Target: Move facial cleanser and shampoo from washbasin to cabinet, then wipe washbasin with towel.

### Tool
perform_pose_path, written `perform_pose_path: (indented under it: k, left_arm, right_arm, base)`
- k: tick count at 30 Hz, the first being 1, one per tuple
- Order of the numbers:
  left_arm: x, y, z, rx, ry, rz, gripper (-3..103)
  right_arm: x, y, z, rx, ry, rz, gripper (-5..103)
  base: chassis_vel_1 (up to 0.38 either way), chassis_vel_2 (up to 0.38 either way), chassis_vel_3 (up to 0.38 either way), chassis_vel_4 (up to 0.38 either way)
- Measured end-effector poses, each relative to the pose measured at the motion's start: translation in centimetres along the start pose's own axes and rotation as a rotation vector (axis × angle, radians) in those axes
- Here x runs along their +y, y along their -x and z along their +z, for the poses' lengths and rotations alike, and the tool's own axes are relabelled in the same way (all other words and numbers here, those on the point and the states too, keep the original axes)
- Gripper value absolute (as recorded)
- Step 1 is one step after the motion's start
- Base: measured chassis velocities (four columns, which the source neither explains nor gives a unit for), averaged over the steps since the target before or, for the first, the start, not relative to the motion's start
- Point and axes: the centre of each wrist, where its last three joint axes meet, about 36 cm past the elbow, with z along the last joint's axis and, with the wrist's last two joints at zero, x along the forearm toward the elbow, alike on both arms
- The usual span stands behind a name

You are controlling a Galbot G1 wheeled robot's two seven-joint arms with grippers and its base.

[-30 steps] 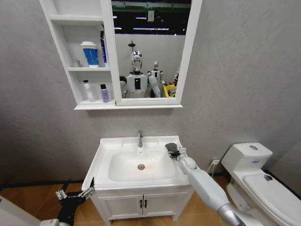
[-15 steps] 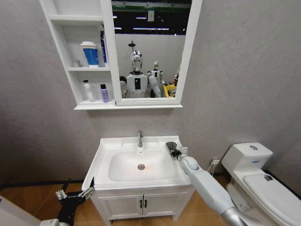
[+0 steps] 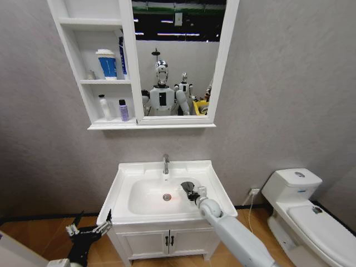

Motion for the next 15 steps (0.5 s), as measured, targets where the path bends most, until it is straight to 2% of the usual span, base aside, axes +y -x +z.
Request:
perform_pose_path:
  k: [7, 15]
  left_arm:
    - [0.0, 0.0, 0.0, 0.0, 0.0, 0.0, 100]
    - [0.0, 0.0, 0.0, 0.0, 0.0, 0.0, 100]
  right_arm:
    - [1.5, 4.7, -1.3, 0.12, 0.058, -0.002, 6]
    - [3.1, 7.3, 0.6, 0.17, 0.06, -0.032, 6]
  base:
    - [0.0, 0.0, 0.0, 0.0]
    - [0.0, 0.0, 0.0, 0.0]
